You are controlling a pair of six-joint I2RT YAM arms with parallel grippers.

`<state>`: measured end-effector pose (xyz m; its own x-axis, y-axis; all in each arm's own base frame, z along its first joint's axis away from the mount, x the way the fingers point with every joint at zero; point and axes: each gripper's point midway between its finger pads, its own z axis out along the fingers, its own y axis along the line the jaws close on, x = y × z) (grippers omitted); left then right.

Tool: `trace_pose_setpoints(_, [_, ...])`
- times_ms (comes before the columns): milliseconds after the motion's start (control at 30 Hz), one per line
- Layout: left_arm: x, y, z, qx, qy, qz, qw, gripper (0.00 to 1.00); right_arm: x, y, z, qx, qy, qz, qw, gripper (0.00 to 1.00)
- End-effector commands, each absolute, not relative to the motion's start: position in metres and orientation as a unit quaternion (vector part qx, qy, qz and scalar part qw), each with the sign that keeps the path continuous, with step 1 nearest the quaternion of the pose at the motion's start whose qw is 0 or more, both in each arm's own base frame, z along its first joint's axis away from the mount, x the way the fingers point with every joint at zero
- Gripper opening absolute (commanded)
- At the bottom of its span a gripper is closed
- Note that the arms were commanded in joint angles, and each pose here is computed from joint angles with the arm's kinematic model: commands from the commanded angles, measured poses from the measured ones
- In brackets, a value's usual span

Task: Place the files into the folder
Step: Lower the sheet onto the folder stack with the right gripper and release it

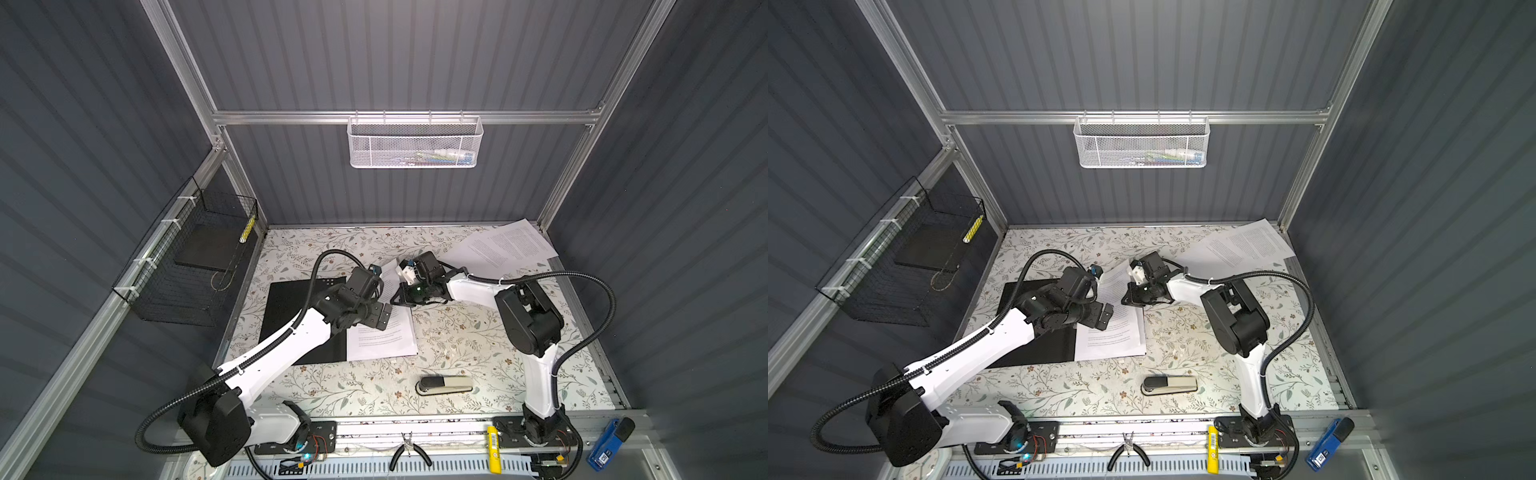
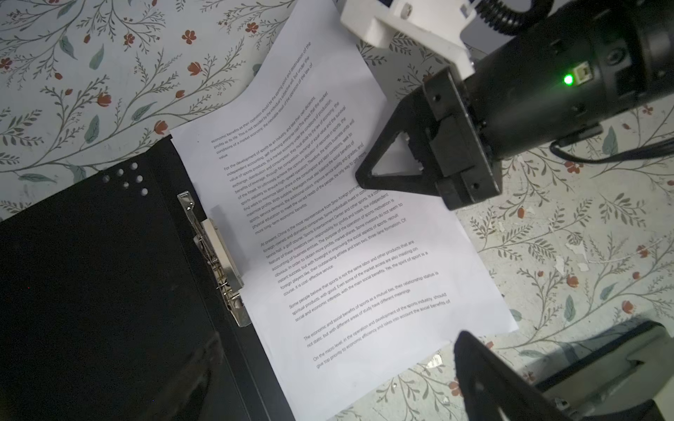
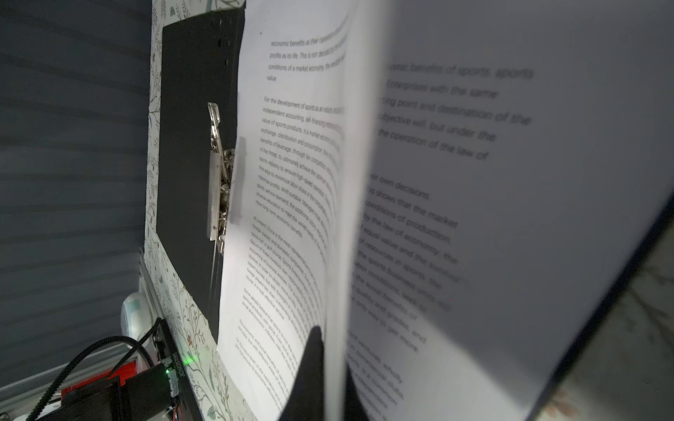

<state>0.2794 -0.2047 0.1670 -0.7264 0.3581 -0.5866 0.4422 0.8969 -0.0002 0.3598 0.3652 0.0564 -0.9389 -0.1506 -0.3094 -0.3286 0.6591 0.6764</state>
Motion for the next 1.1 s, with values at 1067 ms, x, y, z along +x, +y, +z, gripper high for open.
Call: trace_pose_setpoints(1067, [0.2821, -0.2072, 0.1723, 0.211, 0.928, -0.079, 0.296, 1.00, 0.3540, 0.3770, 0.0544, -0.138, 0.901, 0.400, 0.100, 0.11])
